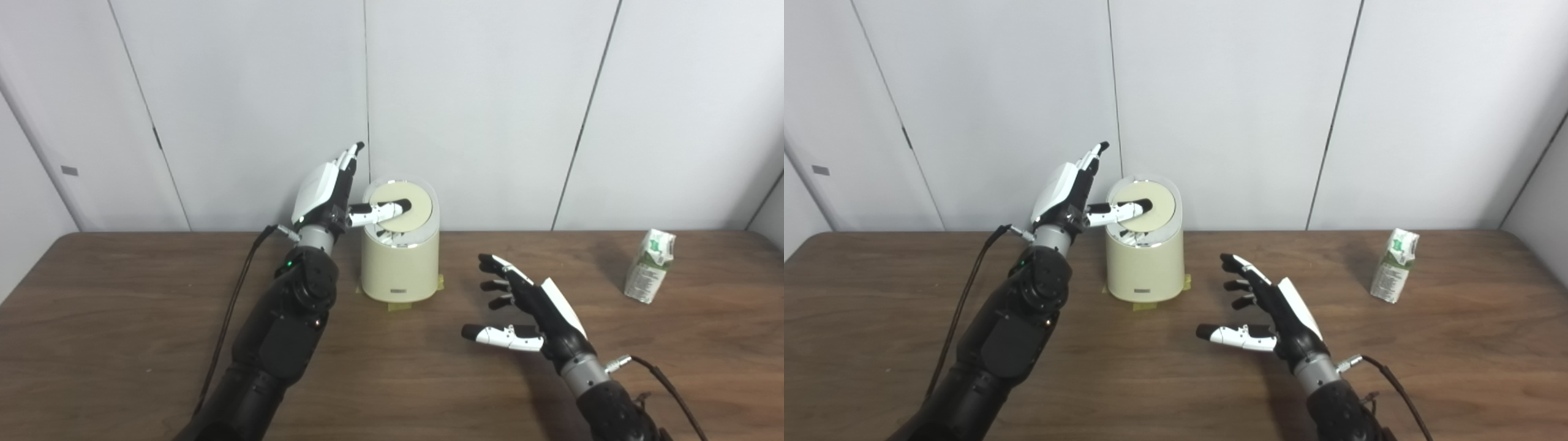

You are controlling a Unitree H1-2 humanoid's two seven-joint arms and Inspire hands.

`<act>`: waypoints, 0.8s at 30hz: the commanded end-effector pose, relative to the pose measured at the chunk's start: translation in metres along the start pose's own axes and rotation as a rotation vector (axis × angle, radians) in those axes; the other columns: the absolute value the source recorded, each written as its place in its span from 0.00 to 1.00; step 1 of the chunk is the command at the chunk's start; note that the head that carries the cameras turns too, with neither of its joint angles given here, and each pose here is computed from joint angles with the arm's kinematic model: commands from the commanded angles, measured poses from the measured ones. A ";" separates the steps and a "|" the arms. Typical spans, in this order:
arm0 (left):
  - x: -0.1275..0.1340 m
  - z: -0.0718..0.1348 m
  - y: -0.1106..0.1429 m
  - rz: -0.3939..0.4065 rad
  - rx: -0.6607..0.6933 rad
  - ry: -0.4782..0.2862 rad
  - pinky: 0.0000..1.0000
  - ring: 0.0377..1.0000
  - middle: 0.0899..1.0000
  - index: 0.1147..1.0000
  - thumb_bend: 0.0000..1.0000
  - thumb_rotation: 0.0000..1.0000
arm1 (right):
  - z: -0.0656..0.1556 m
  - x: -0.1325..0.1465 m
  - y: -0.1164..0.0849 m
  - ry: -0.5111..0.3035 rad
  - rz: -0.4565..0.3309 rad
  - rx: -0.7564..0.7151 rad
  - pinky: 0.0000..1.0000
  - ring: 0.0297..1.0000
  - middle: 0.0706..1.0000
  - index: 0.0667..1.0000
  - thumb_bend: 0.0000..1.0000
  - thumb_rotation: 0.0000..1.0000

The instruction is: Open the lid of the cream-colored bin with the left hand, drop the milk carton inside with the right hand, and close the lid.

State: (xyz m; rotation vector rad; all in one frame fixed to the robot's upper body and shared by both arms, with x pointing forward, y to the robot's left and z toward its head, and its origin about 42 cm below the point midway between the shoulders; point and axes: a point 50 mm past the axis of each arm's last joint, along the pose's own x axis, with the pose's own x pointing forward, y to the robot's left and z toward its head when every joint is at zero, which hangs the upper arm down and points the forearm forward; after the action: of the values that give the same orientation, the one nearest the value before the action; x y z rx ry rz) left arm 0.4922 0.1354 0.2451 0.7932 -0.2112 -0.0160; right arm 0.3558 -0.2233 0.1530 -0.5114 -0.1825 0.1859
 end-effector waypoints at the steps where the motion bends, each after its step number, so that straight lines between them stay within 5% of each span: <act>1: 0.016 0.029 0.025 0.074 0.005 -0.084 0.95 1.00 1.00 1.00 0.80 0.47 | 0.019 0.008 -0.008 -0.085 -0.035 -0.002 0.65 0.79 0.87 0.89 0.76 0.47; 4: 0.016 0.028 0.026 0.078 0.020 -0.083 0.95 1.00 1.00 1.00 0.79 0.47 | 0.018 0.007 -0.009 -0.084 -0.031 -0.004 0.65 0.78 0.87 0.89 0.75 0.45; 12: 0.017 0.026 0.030 0.072 0.222 -0.091 0.91 1.00 1.00 1.00 0.87 0.21 | 0.018 0.007 -0.012 -0.089 -0.038 -0.021 0.64 0.77 0.86 0.89 0.76 0.46; 24: 0.013 0.025 0.024 0.026 0.587 -0.129 0.91 1.00 1.00 1.00 1.00 0.16 | 0.019 0.005 -0.015 -0.092 -0.038 -0.004 0.64 0.77 0.86 0.90 0.73 0.45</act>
State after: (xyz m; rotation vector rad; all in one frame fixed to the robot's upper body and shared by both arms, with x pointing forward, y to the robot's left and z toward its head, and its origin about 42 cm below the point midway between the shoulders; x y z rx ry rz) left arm 0.4932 0.1326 0.2645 1.3113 -0.3202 0.0036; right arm 0.3534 -0.2250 0.1550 -0.5093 -0.1884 0.1856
